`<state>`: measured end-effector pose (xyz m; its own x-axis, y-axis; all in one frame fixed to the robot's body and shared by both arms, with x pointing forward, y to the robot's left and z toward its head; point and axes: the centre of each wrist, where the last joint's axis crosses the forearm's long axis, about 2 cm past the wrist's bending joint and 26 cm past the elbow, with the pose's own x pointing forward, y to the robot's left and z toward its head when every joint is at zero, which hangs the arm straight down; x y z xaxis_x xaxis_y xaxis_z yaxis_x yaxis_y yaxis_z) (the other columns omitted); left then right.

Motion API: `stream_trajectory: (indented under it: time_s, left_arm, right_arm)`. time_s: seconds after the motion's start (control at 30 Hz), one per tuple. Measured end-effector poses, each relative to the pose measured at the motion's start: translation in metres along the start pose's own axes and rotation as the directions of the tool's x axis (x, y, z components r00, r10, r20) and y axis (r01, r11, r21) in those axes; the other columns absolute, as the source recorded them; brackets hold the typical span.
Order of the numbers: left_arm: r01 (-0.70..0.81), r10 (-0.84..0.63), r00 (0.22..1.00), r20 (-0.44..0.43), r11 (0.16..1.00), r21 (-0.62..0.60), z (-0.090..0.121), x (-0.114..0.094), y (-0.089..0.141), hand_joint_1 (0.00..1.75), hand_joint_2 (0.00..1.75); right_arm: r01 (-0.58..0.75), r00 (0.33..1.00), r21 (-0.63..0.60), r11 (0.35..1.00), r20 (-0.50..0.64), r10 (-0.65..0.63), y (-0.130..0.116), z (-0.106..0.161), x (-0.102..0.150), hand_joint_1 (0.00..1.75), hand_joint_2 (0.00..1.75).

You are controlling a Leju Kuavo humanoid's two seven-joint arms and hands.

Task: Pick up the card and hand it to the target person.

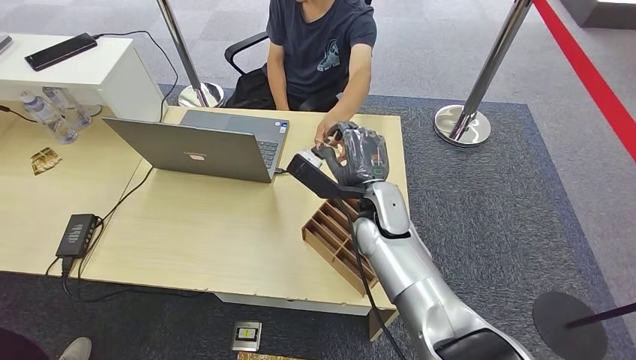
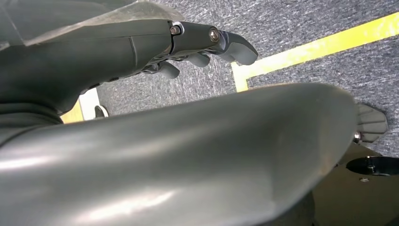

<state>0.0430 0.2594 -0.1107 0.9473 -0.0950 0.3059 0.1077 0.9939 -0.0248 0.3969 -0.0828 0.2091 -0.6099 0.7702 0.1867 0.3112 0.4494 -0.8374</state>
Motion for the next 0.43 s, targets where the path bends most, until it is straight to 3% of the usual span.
stream_trajectory:
  time_s: [0.2,0.43]
  left_arm:
    - [-0.016,0.016,1.0,0.0,1.0,0.002,0.0,0.0,-0.003,0.0,0.0]
    - [-0.041,0.041,0.999,-0.015,0.999,0.006,0.0,0.0,-0.008,0.0,0.0]
  right_arm:
    - [0.073,0.997,-0.053,0.996,-0.022,-0.074,-0.003,0.008,-0.003,0.0,1.75]
    - [0.117,0.986,-0.227,0.967,-0.089,-0.14,-0.015,0.041,-0.011,0.0,1.75]
